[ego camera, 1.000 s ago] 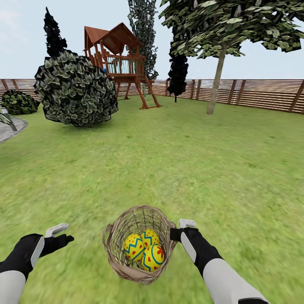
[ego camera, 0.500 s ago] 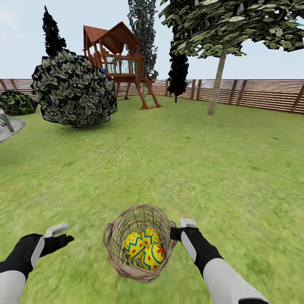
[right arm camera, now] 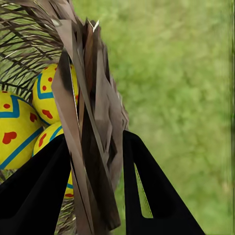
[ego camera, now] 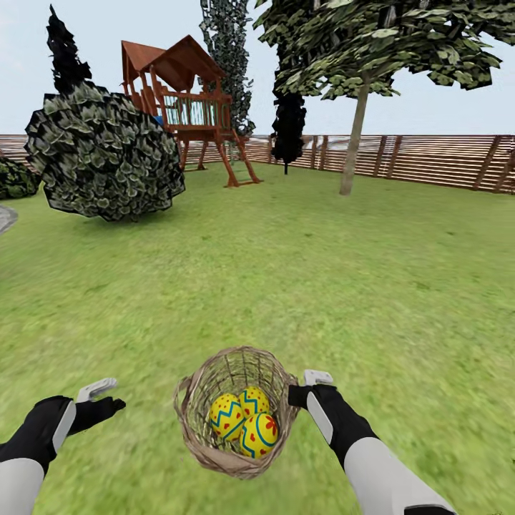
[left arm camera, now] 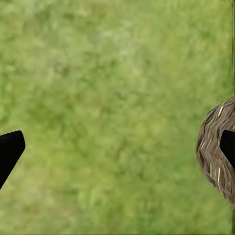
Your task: Take the three Easter eggs out of the wicker basket on the lawn in the garden, then place them on the lawn next to a single tree (choose any tree) so that all three eggs are next to the same tree and none are left in the basket.
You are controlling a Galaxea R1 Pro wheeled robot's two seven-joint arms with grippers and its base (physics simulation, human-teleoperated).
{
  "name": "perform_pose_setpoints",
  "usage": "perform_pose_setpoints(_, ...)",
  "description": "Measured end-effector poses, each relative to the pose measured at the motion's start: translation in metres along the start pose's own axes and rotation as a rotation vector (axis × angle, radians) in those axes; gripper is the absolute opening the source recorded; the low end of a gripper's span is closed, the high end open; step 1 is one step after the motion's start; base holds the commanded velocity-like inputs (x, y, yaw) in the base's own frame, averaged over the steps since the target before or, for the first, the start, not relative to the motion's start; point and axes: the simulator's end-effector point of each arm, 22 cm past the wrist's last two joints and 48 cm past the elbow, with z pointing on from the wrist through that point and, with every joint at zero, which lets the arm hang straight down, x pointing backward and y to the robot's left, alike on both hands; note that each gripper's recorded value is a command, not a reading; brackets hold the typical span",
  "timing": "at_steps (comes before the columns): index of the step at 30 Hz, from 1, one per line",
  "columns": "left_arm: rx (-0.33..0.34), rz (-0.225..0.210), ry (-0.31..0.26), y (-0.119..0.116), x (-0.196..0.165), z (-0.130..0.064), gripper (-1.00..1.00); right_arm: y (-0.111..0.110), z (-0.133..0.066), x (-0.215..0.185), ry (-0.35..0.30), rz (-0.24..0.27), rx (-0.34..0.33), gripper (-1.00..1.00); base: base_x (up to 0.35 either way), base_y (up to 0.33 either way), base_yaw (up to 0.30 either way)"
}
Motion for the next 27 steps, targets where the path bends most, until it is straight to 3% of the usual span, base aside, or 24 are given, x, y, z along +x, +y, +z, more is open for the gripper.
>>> perform_pose_setpoints(5, 0.001, 0.001, -0.003, -0.0005, -0.0011, -0.0009, 1.00, 0.0002, -0.0008, -0.0011, -0.003, -0.001, 0.000, -1.00, 0.261, 0.000, -0.245)
perform_pose_setpoints(11, -0.002, 0.043, 0.003, -0.0063, 0.0000, -0.0005, 1.00, 0.0004, -0.0018, -0.0023, -0.006, -0.002, 0.000, -1.00, 0.261, 0.000, -0.195)
perform_pose_setpoints(27, -0.001, 0.044, 0.000, -0.0070, -0.0014, -0.0020, 1.00, 0.0013, -0.0034, -0.0045, -0.011, -0.003, -0.001, -1.00, 0.261, 0.000, -0.078)
